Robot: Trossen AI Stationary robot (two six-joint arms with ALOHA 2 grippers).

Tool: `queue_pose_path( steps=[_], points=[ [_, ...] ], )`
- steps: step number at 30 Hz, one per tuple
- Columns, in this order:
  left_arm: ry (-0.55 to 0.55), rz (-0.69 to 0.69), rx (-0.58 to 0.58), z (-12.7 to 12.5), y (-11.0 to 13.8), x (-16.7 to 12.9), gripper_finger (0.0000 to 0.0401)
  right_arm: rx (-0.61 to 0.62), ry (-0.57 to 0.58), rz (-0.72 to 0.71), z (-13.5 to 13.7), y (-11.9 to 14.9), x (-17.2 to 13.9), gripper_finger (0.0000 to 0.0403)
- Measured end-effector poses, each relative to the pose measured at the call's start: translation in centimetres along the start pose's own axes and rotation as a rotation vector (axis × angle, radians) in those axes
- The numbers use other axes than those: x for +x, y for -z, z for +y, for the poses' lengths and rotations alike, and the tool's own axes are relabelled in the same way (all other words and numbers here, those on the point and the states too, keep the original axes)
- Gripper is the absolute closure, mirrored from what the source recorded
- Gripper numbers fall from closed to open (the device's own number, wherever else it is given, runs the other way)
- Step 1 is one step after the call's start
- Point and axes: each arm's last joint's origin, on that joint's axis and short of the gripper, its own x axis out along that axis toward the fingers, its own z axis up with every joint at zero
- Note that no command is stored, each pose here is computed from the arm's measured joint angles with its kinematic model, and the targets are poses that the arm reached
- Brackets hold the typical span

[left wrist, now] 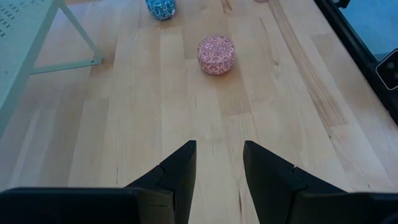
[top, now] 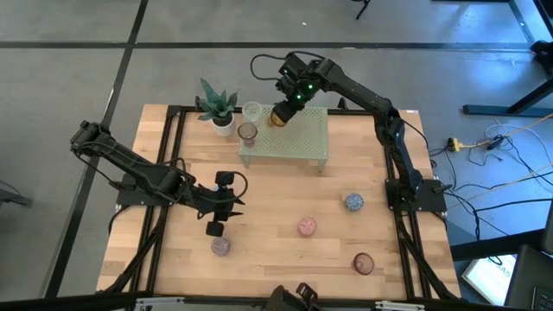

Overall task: Pick & Place candle stick holders
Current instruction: Put the orange glass candle holder on the shelf

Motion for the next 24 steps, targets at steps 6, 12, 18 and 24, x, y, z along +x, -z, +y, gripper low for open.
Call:
queue_pose_path(
  steps=[6, 12, 18, 24],
  points=[
    [0.000, 0.000, 0.000, 0.00, 0.00, 0.00, 0.0272, 0.003, 0.000, 0.001, 0.06, 0.08, -0.21, 0.0320],
    [0.000, 0.000, -0.006, 0.00, 0.00, 0.00, 0.0272, 0.002, -0.001, 0.000, 0.07, 0.06, -0.21, 0.0319],
    [0.000, 0.000, -0.008, 0.00, 0.00, 0.00, 0.0272, -0.012, -0.031, -0.038, 0.23, -0.32, -0.31, 0.0330],
    [0.000, 0.000, -0.008, 0.00, 0.00, 0.00, 0.0272, -0.024, -0.068, -0.068, 0.45, -0.59, -0.53, 0.0335]
  ],
)
